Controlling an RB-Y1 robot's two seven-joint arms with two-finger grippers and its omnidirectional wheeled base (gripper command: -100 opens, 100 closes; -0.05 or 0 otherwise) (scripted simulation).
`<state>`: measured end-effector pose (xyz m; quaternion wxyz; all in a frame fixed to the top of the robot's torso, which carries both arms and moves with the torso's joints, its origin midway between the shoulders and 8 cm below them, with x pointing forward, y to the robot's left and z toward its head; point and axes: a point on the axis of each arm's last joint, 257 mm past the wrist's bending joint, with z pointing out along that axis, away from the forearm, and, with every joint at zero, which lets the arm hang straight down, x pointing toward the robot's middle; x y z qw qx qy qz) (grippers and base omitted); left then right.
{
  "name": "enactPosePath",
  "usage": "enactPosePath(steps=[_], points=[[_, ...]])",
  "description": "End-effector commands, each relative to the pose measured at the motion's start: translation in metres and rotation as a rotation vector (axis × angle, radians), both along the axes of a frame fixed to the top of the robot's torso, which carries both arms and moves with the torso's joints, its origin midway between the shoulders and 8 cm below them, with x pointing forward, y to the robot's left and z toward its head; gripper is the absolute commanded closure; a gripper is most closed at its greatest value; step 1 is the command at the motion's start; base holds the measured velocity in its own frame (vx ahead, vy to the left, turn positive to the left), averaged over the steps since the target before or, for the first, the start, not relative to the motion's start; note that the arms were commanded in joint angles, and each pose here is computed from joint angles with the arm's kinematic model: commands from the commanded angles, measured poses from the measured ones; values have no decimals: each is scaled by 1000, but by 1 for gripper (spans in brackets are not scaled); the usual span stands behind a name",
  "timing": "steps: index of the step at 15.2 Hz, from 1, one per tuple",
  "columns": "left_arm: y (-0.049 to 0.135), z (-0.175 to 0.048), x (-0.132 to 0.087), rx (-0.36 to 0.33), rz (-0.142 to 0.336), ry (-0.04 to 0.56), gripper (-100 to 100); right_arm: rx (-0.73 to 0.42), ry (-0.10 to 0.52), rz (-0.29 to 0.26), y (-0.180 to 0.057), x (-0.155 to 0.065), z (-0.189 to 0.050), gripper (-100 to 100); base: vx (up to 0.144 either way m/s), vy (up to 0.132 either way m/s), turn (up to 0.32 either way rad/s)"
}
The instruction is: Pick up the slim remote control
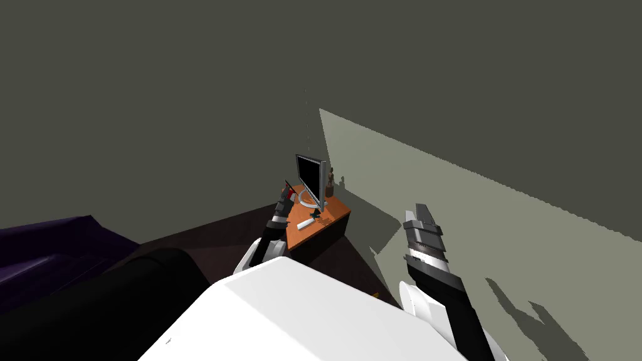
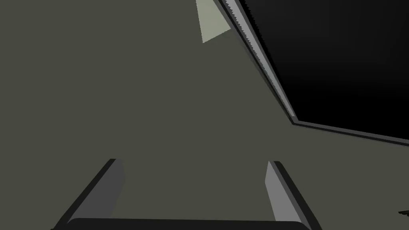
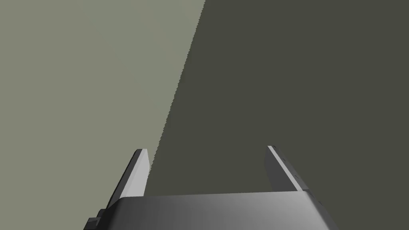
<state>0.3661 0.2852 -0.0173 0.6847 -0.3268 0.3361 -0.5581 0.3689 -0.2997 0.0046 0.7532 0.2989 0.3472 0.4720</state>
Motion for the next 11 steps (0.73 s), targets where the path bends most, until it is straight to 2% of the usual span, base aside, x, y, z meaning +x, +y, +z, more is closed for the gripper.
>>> enactPosePath(steps=[1, 2, 5, 6, 8, 9, 10, 11], points=[[4, -10, 5, 26, -8, 41, -100, 0, 0, 0, 0, 0, 0, 0, 7, -7, -69], [4, -10, 5, 26, -8, 41, -100, 0, 0, 0, 0, 0, 0, 0, 12, -9, -76], [22, -35, 16, 39, 2, 130, -100, 0, 0, 0, 0, 0, 0, 0, 19, -12, -125], [22, -35, 16, 39, 2, 130, -100, 0, 0, 0, 0, 0, 0, 0, 29, -11, -107], [41, -56, 23, 33, 24, 202, -100, 0, 0, 0, 0, 0, 0, 0, 34, -15, -138], [42, -58, 23, 31, 26, 209, -100, 0, 0, 0, 0, 0, 0, 0, 32, -14, -136], [54, -70, 27, 23, 41, 250, -100, 0, 0, 0, 0, 0, 0, 0, 28, -15, -111], [54, -71, 27, 22, 42, 254, -100, 0, 0, 0, 0, 0, 0, 0, 26, -13, -87]])
